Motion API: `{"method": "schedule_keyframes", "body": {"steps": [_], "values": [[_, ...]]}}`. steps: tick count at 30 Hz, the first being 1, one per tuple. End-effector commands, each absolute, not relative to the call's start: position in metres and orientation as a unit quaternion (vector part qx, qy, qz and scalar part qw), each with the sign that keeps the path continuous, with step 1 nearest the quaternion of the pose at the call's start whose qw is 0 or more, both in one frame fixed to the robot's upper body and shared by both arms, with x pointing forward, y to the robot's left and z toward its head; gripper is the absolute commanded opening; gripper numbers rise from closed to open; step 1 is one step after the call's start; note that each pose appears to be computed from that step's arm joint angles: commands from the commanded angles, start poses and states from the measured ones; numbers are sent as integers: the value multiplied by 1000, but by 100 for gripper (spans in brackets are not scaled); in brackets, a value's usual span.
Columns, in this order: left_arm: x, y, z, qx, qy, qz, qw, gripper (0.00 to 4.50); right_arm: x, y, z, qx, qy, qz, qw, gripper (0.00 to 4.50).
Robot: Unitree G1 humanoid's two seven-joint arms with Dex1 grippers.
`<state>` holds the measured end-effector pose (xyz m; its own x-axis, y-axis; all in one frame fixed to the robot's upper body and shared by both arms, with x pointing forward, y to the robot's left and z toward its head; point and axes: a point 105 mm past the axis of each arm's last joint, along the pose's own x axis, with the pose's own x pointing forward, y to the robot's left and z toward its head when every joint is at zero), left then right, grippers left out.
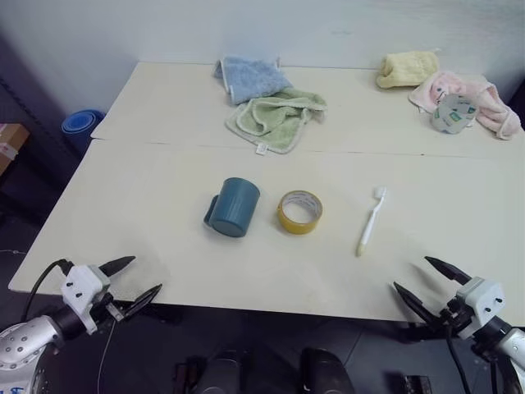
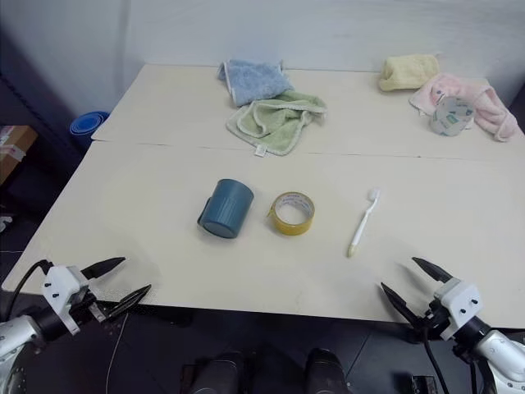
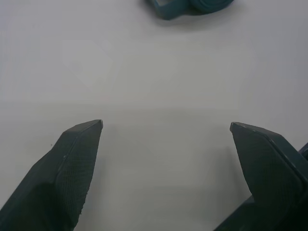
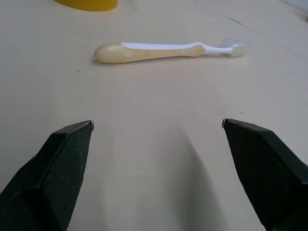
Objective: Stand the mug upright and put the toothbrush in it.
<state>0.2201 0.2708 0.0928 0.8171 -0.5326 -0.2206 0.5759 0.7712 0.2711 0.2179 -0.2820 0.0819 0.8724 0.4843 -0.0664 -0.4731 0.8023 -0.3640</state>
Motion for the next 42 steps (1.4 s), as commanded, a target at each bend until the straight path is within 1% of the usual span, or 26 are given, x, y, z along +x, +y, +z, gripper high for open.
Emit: {"method": "schedule_keyframes", "body": {"steps": [1,7,11,13,16,20,23,25,26,27,29,32,36,39,42], "values": [[221,271,100,176,60,-296,937,450,220,-284,92,-196,-40,249,948,447],[218,264,107,140,48,-315,938,450,223,-284,92,-192,-42,255,947,447],[213,254,115,104,34,-357,928,450,224,-281,94,-192,-48,268,943,447],[210,248,121,101,29,-387,916,450,227,-275,101,-189,-62,277,940,447],[213,244,126,115,24,-402,908,450,230,-269,108,-189,-73,288,936,447],[216,242,130,101,18,-407,908,450,233,-262,113,-192,-79,308,929,447],[213,237,130,94,23,-433,896,450,243,-240,133,-187,-110,347,912,447],[210,232,132,87,27,-458,884,450,252,-202,155,-172,-126,421,882,447],[210,228,133,92,27,-471,877,450,256,-178,165,-161,-123,465,862,447],[209,225,134,97,26,-481,871,450,261,-160,175,-151,-119,490,850,447],[211,222,136,100,22,-489,866,450,271,-137,186,-161,-101,509,839,447],[217,216,139,95,8,-491,866,450,285,-107,180,-216,-11,554,804,447],[219,207,136,95,5,-503,859,450,308,-87,170,-268,70,548,789,447],[218,199,135,95,4,-513,853,450,318,-81,159,-304,106,542,777,447],[216,189,133,88,4,-525,846,450,322,-74,141,-332,141,556,749,387]]}}
